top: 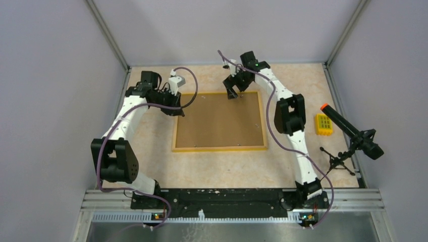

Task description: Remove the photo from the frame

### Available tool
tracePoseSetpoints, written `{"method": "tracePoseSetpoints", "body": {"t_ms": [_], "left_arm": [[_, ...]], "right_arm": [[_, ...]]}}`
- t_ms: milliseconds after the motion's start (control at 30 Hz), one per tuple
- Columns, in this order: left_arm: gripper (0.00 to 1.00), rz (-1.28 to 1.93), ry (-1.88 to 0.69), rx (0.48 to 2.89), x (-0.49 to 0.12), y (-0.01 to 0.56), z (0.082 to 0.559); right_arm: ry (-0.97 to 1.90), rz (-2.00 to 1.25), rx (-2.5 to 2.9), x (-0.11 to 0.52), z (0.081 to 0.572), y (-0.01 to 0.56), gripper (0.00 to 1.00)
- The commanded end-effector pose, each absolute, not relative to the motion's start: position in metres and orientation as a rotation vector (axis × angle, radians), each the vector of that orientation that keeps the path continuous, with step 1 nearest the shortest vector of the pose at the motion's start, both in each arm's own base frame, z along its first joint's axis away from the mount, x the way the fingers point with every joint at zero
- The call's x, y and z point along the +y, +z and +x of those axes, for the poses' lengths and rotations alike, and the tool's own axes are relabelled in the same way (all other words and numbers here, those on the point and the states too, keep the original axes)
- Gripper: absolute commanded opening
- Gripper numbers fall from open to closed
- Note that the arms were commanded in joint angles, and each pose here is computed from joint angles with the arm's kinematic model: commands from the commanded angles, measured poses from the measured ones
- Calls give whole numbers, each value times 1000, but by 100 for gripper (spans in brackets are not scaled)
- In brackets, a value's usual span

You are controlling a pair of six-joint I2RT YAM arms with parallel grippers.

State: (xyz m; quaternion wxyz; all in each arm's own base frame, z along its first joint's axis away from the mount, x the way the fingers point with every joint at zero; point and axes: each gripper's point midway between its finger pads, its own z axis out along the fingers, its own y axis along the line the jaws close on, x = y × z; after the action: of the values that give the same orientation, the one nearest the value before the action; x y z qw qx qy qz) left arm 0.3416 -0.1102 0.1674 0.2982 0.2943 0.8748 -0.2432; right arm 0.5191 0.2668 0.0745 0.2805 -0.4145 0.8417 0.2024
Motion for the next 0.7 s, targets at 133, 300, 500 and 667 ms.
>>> {"method": "tracePoseSetpoints", "body": {"t_ms": [133,300,500,667], "left_arm": [[0,780,-587,2279,-104,185,335],[0,781,-573,2273,-103,186,334],[0,776,-595,2276,-105,184,335],[0,775,-589,2272,-105,185,337]], "right_arm": [[468,-1166,2151,286,539,68,99],[473,-1180,2181,285,537,46,97],[438,-1203,2209,279,537,25,93],[410,-1234,2283,266,520,14,60]]}}
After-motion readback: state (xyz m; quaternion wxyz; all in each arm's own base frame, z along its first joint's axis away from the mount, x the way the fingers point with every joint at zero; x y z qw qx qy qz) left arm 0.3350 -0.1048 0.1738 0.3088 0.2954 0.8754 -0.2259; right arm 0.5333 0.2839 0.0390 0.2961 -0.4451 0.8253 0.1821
